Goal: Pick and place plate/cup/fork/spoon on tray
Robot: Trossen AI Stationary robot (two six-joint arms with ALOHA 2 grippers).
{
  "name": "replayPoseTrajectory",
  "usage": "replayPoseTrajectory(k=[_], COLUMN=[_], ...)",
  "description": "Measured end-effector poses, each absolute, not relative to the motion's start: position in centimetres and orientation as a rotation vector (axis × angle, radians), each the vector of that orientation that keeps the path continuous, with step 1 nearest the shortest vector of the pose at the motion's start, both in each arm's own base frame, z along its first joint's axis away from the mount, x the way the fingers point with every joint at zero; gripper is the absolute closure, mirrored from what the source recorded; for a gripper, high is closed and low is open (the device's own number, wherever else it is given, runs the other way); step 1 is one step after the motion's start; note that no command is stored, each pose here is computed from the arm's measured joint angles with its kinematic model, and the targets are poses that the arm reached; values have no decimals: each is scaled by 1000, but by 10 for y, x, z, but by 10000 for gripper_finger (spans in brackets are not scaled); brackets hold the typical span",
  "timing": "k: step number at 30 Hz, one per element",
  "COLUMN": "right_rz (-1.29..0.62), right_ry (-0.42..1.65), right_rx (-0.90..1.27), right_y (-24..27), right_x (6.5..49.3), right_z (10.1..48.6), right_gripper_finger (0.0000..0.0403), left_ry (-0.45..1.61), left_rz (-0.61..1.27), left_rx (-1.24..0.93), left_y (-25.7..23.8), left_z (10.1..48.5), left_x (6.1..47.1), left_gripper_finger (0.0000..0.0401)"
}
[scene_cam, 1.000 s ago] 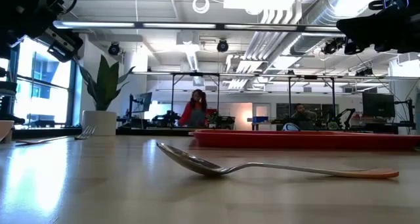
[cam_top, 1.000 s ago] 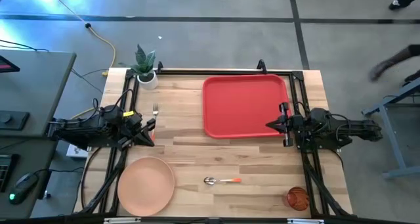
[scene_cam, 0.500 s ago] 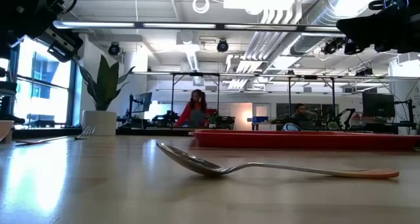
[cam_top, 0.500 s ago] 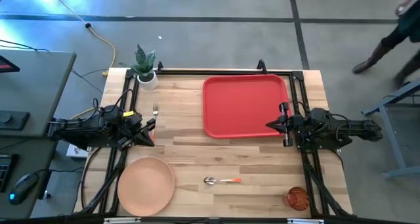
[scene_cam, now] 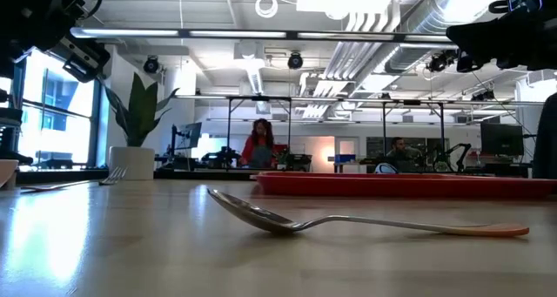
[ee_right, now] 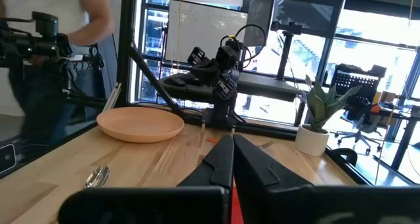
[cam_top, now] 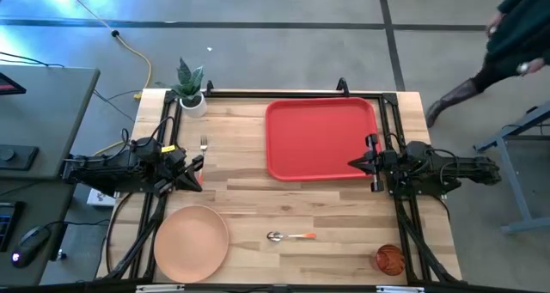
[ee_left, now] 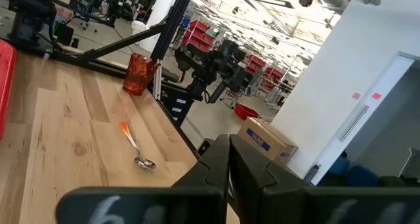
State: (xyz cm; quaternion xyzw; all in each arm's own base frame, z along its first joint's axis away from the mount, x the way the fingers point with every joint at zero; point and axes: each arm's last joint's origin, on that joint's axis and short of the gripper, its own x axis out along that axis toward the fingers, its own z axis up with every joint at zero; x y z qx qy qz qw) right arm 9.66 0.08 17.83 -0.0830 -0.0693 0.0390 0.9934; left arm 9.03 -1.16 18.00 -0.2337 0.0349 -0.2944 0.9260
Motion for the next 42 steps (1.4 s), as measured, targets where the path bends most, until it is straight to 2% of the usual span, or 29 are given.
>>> replayPoseTrajectory(k=[9,16,23,28,34,39,42], right_rz=[78,78,78,78,78,78,78], right_ry=[-139,-139,-139,-139,-139,-139,-139], right_rx=[-166,-166,-166,-166,-166,-166,-166], right_y=[1,1,1,1,1,1,1], right_x=[97,97,97,97,97,97,97], right_z=[178,178,178,178,178,178,178], right_gripper_finger=[403,403,403,403,403,403,403], left_ry=[63,-8,-49,-159,-394,-588,-648], left_rz=[-588,-365,-334,-104,129,42,108], left_rx=[-463,-314,-115,-28,-170,-522,-585], left_y=[-11,-5,-5,2,9,9,12], left_z=[180,178,179,188,208,222,225], left_x=[91,94,94,95,89,81,79], left_gripper_finger=[398,397,396,396,396,396,396])
